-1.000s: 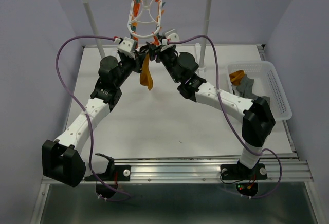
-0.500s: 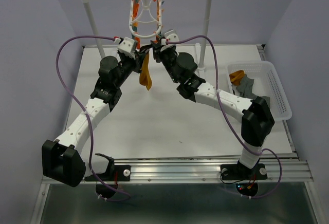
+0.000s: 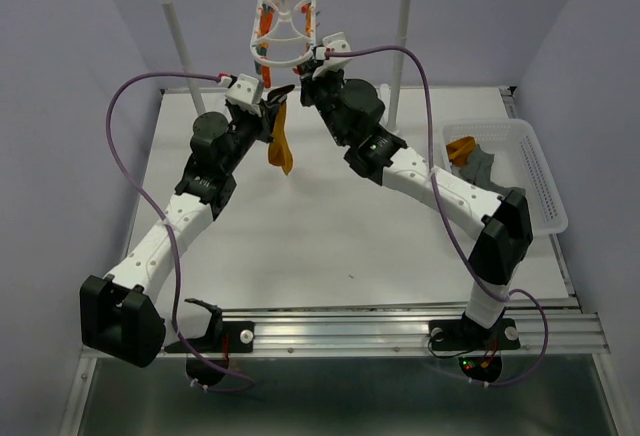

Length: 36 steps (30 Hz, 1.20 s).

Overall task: Clip the socks to the hanger
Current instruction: Open the clamp at the hanger.

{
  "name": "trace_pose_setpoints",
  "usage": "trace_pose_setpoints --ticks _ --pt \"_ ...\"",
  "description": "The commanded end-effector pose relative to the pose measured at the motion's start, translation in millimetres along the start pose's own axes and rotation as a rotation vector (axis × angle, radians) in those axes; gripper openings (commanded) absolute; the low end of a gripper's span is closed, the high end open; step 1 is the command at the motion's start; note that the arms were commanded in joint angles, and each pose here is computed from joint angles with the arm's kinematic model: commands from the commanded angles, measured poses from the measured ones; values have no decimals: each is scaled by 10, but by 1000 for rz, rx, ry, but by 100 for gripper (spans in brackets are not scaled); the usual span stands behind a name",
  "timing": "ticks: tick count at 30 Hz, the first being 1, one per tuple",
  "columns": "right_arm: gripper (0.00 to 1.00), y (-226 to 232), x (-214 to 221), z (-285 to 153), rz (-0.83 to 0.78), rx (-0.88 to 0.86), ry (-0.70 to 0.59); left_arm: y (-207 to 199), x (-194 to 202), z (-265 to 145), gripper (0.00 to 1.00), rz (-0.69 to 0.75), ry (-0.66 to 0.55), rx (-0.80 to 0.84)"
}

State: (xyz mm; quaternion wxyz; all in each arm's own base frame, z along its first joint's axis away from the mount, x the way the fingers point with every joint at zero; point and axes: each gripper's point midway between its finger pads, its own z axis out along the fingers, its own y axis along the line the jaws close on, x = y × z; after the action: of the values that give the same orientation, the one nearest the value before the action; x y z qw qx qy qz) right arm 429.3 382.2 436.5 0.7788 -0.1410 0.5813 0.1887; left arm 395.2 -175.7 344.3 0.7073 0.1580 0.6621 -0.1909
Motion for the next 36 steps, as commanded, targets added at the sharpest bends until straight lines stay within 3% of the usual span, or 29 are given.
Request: trace_pose_setpoints --ticks 1,22,27,36 --pt "1 26 -78 63 69 7 22 1 -355 -93 0 25 -115 -9" --pt "3 -130 110 51 196 -82 109 32 -360 -36 0 34 -116 -20" --pt "20 -131 143 9 264 -216 135 91 -389 23 0 38 -118 -46" --pt "31 -376 101 -78 190 -175 126 214 -595 96 0 34 -145 -114"
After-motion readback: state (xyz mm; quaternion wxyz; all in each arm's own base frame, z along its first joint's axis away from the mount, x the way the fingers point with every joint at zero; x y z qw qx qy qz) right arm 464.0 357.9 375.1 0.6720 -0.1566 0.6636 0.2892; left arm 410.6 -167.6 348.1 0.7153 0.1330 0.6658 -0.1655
